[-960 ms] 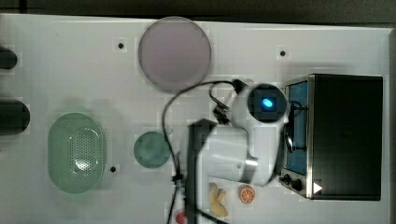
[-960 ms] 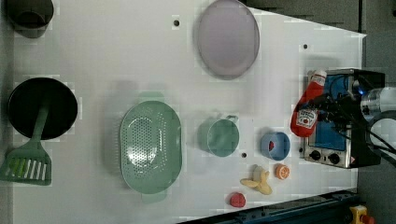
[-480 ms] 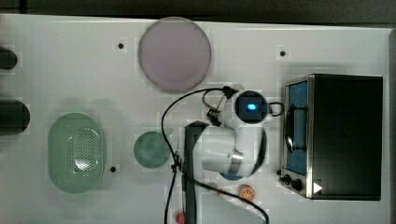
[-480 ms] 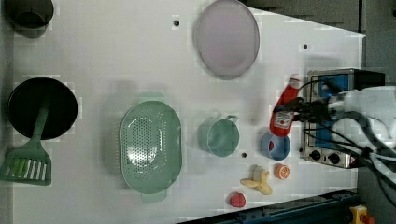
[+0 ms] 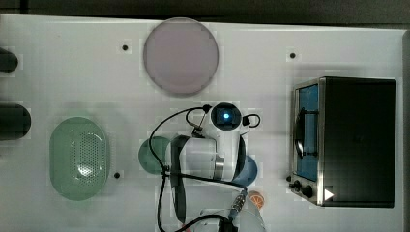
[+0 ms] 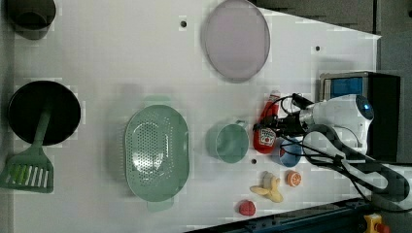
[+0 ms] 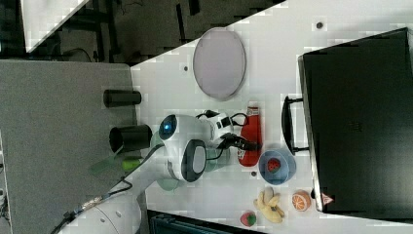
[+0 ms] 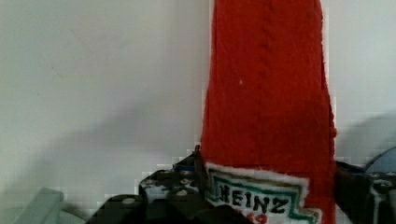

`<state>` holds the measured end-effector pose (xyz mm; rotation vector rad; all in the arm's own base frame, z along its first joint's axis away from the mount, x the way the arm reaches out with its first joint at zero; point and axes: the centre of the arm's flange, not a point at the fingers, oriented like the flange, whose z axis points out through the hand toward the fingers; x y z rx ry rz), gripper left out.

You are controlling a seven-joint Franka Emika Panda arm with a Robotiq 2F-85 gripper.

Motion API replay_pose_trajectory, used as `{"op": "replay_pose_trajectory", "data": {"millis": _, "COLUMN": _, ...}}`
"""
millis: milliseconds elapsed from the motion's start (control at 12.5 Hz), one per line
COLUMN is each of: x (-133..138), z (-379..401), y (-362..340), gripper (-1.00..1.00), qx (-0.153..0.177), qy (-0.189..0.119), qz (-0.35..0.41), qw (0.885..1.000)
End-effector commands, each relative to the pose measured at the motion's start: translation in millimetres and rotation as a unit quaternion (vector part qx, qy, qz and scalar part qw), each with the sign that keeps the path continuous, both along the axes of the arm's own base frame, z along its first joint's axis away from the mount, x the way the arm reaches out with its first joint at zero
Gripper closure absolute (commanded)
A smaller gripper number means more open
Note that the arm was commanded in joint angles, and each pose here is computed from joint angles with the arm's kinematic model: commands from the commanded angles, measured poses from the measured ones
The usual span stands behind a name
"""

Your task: Pick ketchup from strainer and place it on the table

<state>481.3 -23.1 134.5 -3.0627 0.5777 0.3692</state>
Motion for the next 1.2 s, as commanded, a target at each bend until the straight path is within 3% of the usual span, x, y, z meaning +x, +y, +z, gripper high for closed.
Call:
{"op": "replay_pose_trajectory", "data": {"millis": 80, "x": 29.2, "z": 55.8, "y": -21.5, "gripper": -1.00, "qx": -0.010, "qy": -0.071, "qz": -0.002, "qw": 0.997}}
{"op": "replay_pose_trajectory", "data": {"millis": 320, "x": 50.6, "z": 139.4, "y": -13.9, "gripper": -1.00, "qx": -0.014, "qy": -0.102, "qz": -0.025, "qw": 0.994}}
{"op": "replay_pose_trajectory", "data": {"millis": 640, "x": 58.2, "z": 265.6, "y": -9.6, "gripper": -1.00, "qx": -0.026, "qy": -0.067, "qz": -0.083, "qw": 0.994}}
{"op": "replay_pose_trajectory", "data": {"millis": 960, "x": 71.7, "z": 378.3, "y": -10.2, "gripper": -1.00, "qx": -0.032, "qy": -0.100, "qz": -0.125, "qw": 0.987}}
{"op": "replay_pose_trajectory", "data": {"millis": 1200, "x": 71.6, "z": 427.1, "y": -13.7, "gripper": -1.00, "qx": -0.035, "qy": -0.097, "qz": -0.150, "qw": 0.983}}
